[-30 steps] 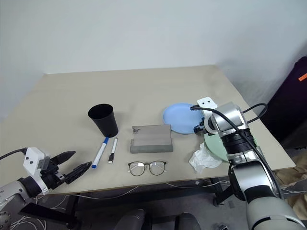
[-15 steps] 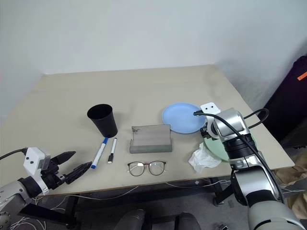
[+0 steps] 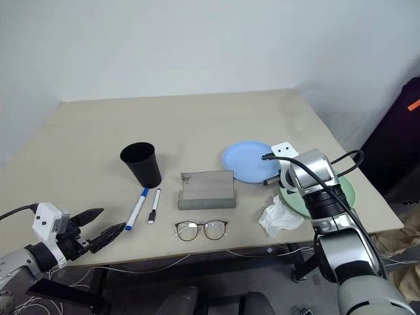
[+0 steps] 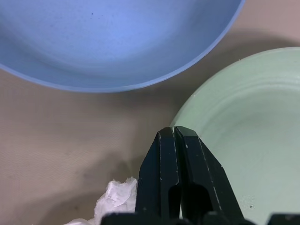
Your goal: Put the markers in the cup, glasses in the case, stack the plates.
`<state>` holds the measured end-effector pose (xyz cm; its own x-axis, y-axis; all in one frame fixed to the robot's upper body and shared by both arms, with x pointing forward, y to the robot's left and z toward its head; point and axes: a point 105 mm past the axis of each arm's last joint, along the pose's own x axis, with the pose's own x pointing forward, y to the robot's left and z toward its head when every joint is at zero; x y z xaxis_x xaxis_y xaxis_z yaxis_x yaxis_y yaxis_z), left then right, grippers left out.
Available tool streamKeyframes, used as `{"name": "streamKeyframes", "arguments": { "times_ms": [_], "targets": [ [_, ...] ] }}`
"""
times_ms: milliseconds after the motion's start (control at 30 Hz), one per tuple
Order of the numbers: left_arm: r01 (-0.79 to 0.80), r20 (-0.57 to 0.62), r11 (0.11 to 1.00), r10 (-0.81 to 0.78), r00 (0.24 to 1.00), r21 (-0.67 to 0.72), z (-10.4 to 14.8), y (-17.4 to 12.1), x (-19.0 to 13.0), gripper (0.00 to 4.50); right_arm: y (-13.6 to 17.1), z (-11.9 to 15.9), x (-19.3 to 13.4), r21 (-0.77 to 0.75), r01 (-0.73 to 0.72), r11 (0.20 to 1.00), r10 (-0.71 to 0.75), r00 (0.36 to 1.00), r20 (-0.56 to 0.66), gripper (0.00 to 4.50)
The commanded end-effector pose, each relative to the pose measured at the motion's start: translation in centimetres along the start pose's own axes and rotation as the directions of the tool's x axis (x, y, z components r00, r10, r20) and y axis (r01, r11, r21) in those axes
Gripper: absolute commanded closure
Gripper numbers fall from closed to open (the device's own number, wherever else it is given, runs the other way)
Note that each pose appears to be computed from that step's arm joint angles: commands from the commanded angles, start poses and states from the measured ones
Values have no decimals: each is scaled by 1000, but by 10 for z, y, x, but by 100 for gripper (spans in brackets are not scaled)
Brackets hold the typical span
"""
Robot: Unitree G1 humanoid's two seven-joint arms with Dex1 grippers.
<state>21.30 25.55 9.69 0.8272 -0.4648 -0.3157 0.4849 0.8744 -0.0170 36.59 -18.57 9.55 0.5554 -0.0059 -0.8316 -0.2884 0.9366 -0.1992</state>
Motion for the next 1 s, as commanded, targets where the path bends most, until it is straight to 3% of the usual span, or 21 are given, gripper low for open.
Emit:
{"name": "streamKeyframes", "arguments": {
  "times_ms": [33,67,167,367,767,1000],
  "targets": [
    [0,37,999,-1,999,41,13,-2,-1,0,-4,10,-7,4,16,1000,-17,999,40,447],
    [0,36,999,-1,999,41,13,-2,-1,0,-5,12,-8,-3,22,1000,-21,999,48,447],
    [1,35,999,-2,999,40,12,-2,0,0,-6,17,-11,-9,28,1000,-27,997,71,389],
    [4,32,999,-6,999,37,11,-2,0,0,3,18,-13,-3,1,1000,0,998,60,189],
    [-2,31,999,0,1000,36,11,-2,-1,0,4,-2,4,4,23,1000,-23,1000,8,189],
    [11,50,999,-12,999,32,14,-2,-2,0,2,0,5,6,37,999,-37,999,19,419]
  ]
}}
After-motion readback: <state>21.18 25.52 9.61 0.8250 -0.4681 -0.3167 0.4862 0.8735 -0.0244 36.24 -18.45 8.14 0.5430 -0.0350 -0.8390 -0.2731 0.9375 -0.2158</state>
